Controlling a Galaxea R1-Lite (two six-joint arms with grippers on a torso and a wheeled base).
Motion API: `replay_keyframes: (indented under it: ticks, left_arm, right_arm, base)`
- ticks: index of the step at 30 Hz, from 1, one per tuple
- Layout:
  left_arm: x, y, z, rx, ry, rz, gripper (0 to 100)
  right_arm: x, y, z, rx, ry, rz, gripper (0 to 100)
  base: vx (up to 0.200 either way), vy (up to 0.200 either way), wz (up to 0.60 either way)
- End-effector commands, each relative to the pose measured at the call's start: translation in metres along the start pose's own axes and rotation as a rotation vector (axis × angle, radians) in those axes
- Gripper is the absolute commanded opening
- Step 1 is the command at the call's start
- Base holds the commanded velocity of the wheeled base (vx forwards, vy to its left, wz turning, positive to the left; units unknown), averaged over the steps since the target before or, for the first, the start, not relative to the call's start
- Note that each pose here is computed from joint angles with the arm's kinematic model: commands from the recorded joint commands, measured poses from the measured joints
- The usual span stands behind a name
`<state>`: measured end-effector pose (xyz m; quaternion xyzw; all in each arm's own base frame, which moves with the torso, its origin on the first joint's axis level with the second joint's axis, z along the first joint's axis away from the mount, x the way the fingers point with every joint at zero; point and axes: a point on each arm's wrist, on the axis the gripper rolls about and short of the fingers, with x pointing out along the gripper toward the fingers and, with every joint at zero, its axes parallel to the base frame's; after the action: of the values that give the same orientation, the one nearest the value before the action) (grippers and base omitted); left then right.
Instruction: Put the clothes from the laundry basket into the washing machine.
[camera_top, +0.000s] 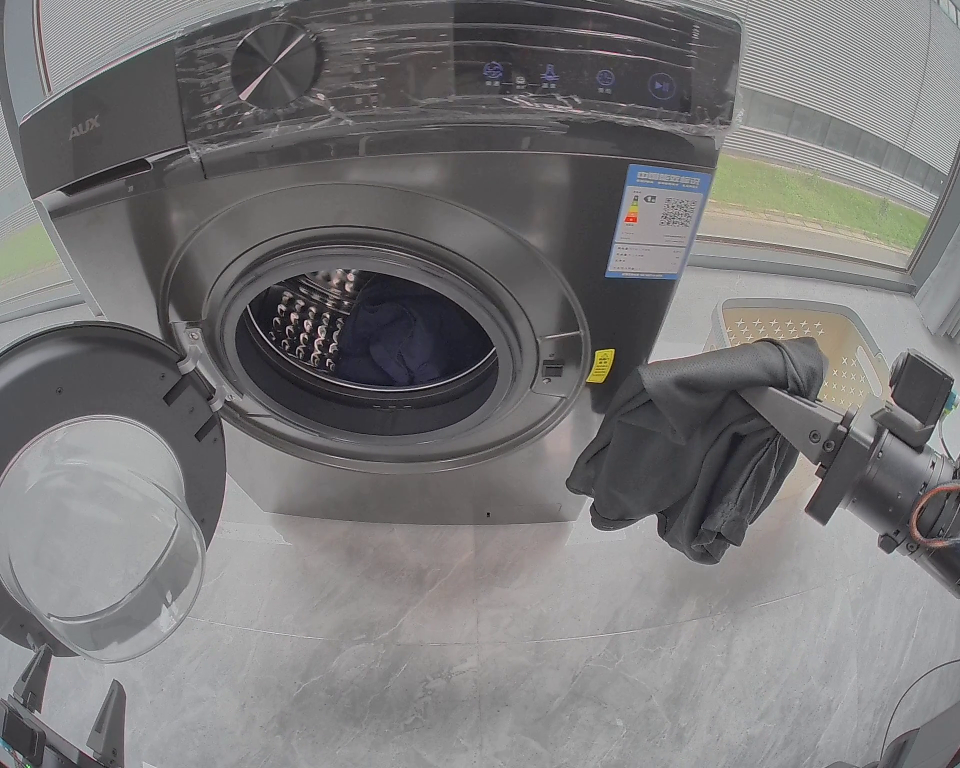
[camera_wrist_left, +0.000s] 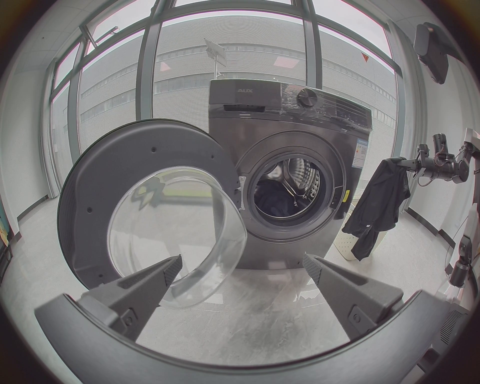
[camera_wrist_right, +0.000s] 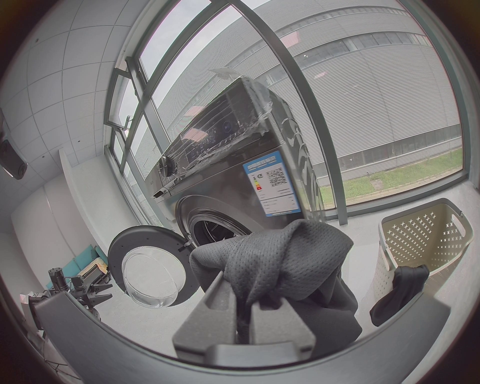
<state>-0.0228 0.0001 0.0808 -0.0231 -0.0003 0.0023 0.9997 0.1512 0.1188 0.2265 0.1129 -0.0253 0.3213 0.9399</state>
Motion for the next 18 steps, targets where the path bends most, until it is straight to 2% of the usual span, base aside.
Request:
replay_keyframes:
  ticks: [1, 3, 12, 18]
  left_arm:
    - [-0.0001, 0.0002, -0.0049, 0.0, -0.001, 0.0, 100]
    - [-0.0001, 0.0002, -0.0049, 0.0, -0.001, 0.0, 100]
    - [-0.0001, 0.0002, -0.0049, 0.002, -0.001, 0.0, 100]
    - [-0.0001, 0.0002, -0.0049, 0.002, -0.001, 0.0, 100]
  right_arm:
    - [0.0004, 0.0001, 0.0001, 0.0, -0.001, 0.0, 0]
    - [0.0001, 0.0001, 0.0004, 0.0, -0.002, 0.001, 0]
    - [0.0003, 0.0, -0.0005, 0.0, 0.002, 0.0, 0]
    - [0.0005, -0.0002, -0.0012, 0.0, 0.005, -0.001, 0]
  base:
    - [0.0, 0.2, 0.0]
    - [0.0, 0.2, 0.0]
    - [0.0, 0.0, 0.0]
    - [-0.2, 0.0, 0.0]
